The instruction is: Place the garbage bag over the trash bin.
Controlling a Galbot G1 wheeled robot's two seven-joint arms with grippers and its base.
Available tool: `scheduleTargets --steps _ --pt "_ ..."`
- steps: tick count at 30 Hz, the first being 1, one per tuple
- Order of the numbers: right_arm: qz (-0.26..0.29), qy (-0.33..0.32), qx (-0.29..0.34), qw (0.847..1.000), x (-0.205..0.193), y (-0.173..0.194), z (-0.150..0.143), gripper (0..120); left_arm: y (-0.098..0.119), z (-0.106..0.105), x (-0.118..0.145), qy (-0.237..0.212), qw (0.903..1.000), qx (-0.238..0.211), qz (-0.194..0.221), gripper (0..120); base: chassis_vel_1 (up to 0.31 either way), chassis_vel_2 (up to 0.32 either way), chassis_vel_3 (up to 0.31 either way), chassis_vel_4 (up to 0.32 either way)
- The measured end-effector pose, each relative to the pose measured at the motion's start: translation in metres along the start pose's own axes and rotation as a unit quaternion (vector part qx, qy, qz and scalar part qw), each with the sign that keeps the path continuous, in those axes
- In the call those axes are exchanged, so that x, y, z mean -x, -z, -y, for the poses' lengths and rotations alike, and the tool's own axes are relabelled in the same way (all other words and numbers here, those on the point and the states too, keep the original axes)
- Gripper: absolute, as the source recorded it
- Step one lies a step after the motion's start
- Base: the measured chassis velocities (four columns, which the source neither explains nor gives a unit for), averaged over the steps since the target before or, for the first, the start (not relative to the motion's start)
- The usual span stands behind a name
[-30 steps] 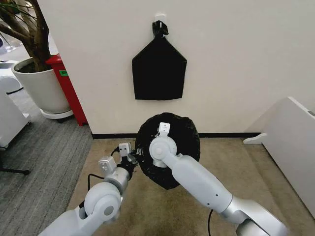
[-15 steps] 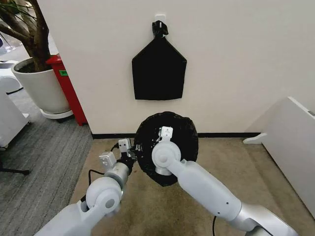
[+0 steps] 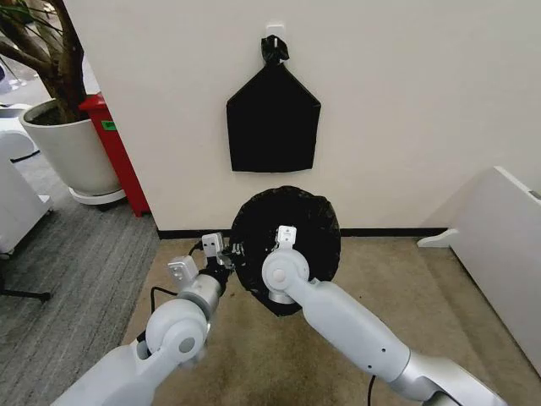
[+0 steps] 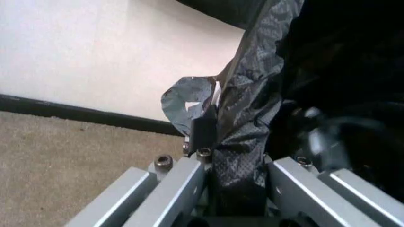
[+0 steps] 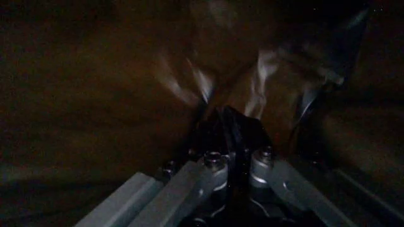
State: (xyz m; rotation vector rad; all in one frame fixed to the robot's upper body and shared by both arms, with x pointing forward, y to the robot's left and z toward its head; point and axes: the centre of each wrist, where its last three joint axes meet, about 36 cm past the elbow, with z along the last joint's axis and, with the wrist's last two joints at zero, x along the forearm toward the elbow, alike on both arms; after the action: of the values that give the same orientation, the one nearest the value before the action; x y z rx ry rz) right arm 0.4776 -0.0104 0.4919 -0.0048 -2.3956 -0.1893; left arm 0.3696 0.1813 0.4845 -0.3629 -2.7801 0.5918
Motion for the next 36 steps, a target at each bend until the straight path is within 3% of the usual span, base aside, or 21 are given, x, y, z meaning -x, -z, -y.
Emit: scheduleTargets --steps 5,10,23,36 --pt "0.019 0.021 0.001 1.0 -0.039 0.012 0.004 0 0.0 -0.002 0.005 0.004 1.0 0.001 0.0 0 0.0 0.0 0.0 0.0" --pt "0.022 0.018 0.006 1.0 -0.046 0.015 0.004 0 0.0 -0.003 0.007 0.004 1.0 0.001 0.001 0 0.0 0.0 0.0 0.0" --pt "0.006 -0.036 0.039 0.999 0.009 0.037 0.034 0 -0.002 0.001 -0.003 -0.003 1.0 0.0 -0.003 0 0.0 0.0 0.0 0.0" --pt "0.007 -0.052 0.037 0.998 0.034 0.034 0.039 0 0.001 0.004 -0.008 -0.01 0.9999 -0.005 -0.003 0 0.0 0.0 0.0 0.0"
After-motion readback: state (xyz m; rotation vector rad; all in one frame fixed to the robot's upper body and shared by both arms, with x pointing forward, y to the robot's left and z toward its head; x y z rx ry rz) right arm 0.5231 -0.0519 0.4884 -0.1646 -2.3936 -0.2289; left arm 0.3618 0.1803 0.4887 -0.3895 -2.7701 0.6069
